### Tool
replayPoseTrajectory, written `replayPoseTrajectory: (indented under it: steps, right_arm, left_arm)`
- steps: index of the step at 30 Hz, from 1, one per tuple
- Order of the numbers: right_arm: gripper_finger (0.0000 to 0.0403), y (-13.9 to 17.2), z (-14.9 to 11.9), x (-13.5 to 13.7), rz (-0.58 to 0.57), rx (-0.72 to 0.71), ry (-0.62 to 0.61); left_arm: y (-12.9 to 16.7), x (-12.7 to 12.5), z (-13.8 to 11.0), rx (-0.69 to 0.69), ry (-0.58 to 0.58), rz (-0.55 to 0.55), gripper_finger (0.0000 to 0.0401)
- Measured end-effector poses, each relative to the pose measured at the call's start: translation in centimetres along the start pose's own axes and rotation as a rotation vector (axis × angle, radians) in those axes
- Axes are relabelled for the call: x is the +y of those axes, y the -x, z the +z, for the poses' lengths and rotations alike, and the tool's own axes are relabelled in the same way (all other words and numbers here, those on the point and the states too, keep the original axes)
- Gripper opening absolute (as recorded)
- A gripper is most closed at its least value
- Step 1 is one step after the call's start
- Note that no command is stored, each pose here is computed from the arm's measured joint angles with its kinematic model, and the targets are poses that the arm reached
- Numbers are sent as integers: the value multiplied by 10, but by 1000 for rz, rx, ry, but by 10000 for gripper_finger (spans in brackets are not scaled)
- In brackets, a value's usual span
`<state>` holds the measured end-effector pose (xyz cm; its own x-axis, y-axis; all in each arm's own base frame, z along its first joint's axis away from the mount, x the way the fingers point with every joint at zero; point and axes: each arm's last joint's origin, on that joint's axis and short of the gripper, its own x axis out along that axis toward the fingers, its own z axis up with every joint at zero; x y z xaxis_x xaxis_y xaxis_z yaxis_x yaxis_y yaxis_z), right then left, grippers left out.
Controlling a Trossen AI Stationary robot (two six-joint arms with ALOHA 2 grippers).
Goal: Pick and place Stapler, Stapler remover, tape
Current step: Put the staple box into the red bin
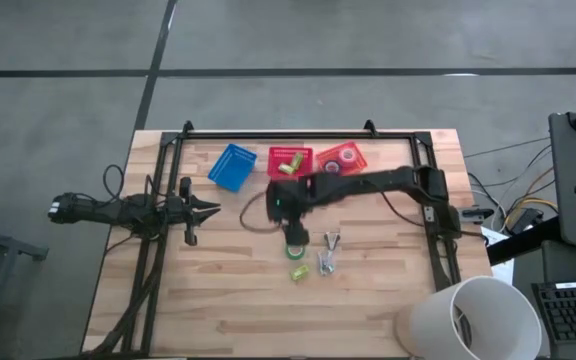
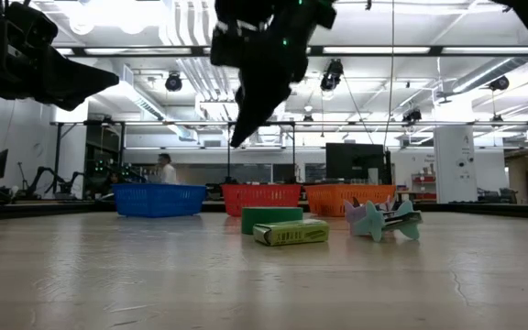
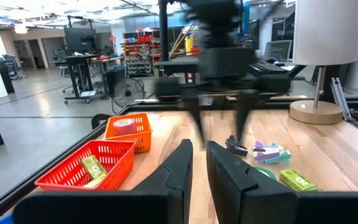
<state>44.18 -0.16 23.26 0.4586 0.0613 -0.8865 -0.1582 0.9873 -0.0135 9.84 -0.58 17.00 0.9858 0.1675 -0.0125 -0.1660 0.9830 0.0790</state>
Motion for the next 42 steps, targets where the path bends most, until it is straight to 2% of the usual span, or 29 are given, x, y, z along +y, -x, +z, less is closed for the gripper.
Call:
replayPoseTrajectory:
  steps: [7,17,21,31,42]
  right_arm:
    - [215,-3,1,67,67,28,77]
    - [213,-23,-24,104,95,131,19]
    - [207,-28,-33,118,102,158,35]
    - [203,-41,-38,121,112,90,73]
    - [205,-61,-55,120,149,56,57]
  left_arm:
    - [0,0,0,-1,1,0,51]
    - [0,0,0,0,0,0,51]
    - [0,0,0,0,0,0,51]
    - [0,0,0,-1,0,0,51]
    - [0,0,0,0,0,0,51]
